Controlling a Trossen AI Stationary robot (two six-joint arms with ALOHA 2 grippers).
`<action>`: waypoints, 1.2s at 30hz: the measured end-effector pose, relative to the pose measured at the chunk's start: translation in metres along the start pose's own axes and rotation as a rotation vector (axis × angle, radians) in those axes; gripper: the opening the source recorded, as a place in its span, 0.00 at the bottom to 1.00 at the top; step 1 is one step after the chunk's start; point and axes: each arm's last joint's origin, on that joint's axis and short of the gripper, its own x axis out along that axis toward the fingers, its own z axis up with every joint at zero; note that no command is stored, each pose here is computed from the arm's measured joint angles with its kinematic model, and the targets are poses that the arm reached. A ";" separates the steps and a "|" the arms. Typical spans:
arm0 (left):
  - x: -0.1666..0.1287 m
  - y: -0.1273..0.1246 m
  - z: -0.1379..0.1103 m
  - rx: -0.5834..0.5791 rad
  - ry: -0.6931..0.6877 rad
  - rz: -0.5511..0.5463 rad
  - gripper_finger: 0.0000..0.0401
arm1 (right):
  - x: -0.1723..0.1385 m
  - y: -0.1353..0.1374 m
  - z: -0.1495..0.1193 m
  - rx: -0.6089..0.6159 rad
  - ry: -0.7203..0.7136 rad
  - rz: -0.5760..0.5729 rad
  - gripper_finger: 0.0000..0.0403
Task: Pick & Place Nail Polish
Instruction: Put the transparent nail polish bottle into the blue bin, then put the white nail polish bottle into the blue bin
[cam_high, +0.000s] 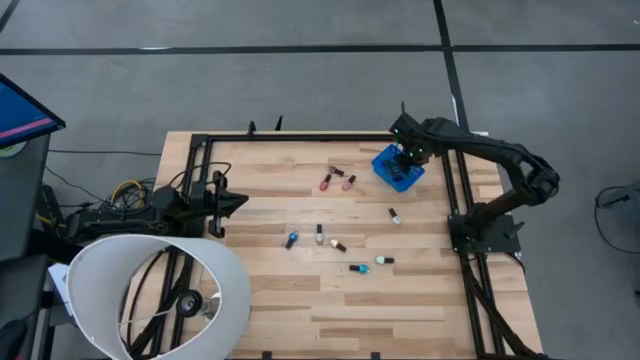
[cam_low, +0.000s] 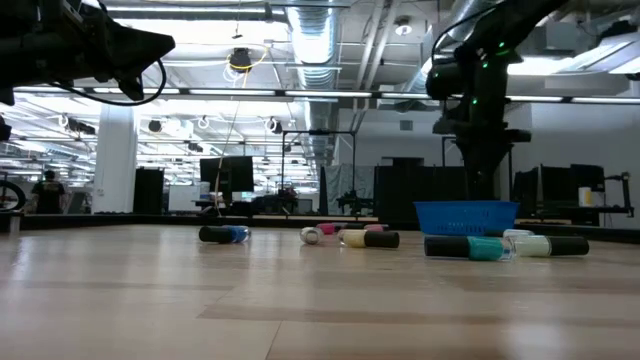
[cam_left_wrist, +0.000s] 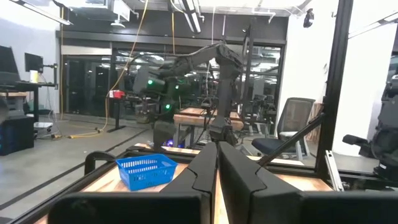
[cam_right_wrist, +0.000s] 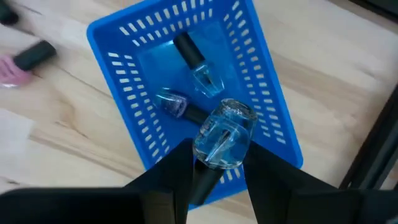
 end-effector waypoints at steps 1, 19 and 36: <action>0.000 0.000 0.000 0.000 0.000 0.000 0.03 | 0.003 0.002 0.003 -0.024 0.011 -0.005 0.29; 0.000 0.000 -0.001 0.000 0.005 0.000 0.03 | 0.060 0.010 0.017 -0.243 0.156 -0.204 0.29; 0.000 0.000 0.000 0.000 0.004 0.000 0.03 | 0.060 0.010 0.017 -0.274 0.155 -0.208 0.44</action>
